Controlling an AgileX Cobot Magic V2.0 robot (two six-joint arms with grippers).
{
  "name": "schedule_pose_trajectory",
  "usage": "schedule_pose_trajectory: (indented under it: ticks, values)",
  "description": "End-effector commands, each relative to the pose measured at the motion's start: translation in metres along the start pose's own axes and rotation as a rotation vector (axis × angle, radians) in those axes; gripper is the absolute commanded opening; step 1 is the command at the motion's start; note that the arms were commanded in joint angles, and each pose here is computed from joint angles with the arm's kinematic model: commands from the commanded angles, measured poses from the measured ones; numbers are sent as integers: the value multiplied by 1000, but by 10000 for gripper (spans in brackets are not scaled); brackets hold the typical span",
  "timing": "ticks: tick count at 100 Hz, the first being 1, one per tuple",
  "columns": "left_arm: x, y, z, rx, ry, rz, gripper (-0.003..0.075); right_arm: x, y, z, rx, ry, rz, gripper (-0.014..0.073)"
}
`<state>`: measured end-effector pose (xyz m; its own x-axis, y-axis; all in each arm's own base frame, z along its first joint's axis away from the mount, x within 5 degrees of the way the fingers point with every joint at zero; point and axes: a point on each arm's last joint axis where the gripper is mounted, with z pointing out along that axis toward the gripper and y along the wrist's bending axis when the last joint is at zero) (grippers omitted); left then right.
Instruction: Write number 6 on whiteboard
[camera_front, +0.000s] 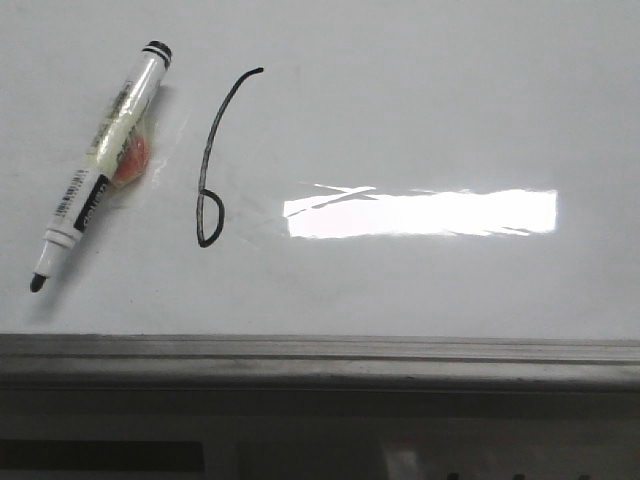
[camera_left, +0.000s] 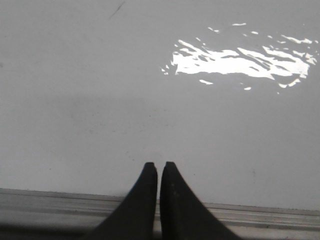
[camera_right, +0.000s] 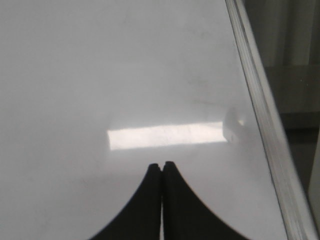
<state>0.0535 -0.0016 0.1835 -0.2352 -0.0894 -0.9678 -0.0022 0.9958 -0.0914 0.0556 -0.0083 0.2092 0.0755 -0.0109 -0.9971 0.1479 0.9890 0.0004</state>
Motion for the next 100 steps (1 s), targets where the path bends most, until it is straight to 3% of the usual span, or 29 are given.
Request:
schedule_pose_trajectory:
  ticks: [1,26,100]
  values:
    - [2,0,0,4,-58,-11,-20,7,-1,-1,10,26,-23,-64]
    - [2,0,0,4,-58,-11,-20,31,-3,-5,33,301,-40,-64]
    - [2,0,0,4,-58,-11,-20,31,-3,-5,32,298,-36,-64]
